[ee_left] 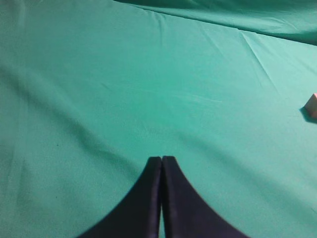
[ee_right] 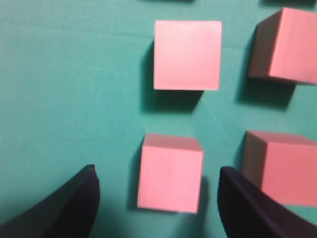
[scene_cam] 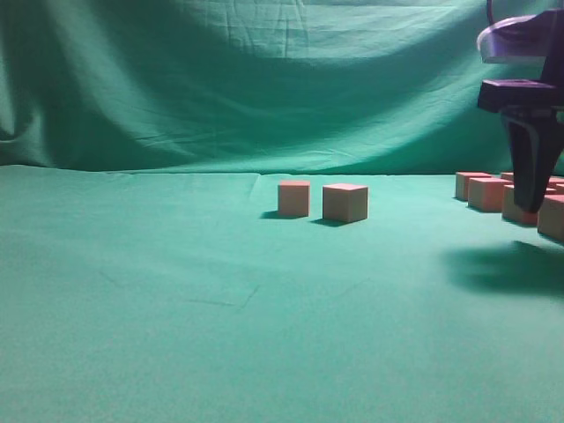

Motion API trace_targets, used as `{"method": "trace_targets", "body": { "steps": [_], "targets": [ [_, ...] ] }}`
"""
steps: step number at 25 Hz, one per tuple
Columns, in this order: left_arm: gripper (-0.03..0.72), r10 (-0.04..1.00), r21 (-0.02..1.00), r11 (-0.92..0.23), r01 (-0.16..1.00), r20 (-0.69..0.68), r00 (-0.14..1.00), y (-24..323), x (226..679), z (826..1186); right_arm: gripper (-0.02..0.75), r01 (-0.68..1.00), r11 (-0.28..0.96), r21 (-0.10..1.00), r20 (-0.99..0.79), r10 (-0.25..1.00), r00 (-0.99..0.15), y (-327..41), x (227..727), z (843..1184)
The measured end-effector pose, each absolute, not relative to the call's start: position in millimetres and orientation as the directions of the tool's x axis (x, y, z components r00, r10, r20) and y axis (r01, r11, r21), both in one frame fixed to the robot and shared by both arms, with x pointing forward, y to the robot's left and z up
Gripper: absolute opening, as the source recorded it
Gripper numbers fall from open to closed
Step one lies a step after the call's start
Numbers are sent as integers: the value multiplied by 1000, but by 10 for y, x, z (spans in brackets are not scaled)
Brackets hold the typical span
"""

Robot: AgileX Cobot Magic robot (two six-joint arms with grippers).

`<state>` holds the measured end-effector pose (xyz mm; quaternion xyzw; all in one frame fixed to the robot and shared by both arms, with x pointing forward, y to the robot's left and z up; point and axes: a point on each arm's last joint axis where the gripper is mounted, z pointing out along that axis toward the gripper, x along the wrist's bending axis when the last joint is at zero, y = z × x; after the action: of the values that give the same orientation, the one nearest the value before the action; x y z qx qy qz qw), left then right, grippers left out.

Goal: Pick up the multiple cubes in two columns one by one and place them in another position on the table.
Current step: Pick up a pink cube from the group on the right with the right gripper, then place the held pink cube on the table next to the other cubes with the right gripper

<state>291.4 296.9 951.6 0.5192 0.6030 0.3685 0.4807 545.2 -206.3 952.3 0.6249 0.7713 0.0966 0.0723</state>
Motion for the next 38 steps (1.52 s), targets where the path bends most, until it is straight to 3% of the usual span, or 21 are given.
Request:
{"method": "trace_targets", "body": {
  "steps": [9, 13, 17, 21, 30, 34, 38],
  "targets": [
    [0, 980, 944, 189, 272, -197, 1, 2969, 2914, 9516, 462, 950, 201, 238, 10, 978, -209, -2040, 5526, 9345],
    [0, 980, 944, 189, 272, -197, 1, 2969, 2914, 9516, 257, 951, 201, 235, 9, 978, -209, -2040, 5526, 9339],
    [0, 980, 944, 189, 272, -197, 1, 2969, 2914, 9516, 259, 956, 198, 215, 11, 979, -205, -2021, 5582, 9454],
    [0, 980, 944, 189, 272, -197, 1, 2969, 2914, 9516, 259, 949, 235, 208, 23, 969, -245, -1893, 5710, 9777],
    [0, 980, 944, 189, 272, -197, 1, 2969, 2914, 9516, 259, 807, 490, 328, 41, 846, -531, -740, 5649, 10660],
    [0, 980, 944, 189, 272, -197, 1, 2969, 2914, 9516, 259, 763, 561, 321, 54, 794, -606, -188, 5589, 10674],
    [0, 980, 944, 189, 272, -197, 1, 2969, 2914, 9516, 259, 793, 538, 285, 80, 812, -579, 239, 5658, 10421]
  ]
}}
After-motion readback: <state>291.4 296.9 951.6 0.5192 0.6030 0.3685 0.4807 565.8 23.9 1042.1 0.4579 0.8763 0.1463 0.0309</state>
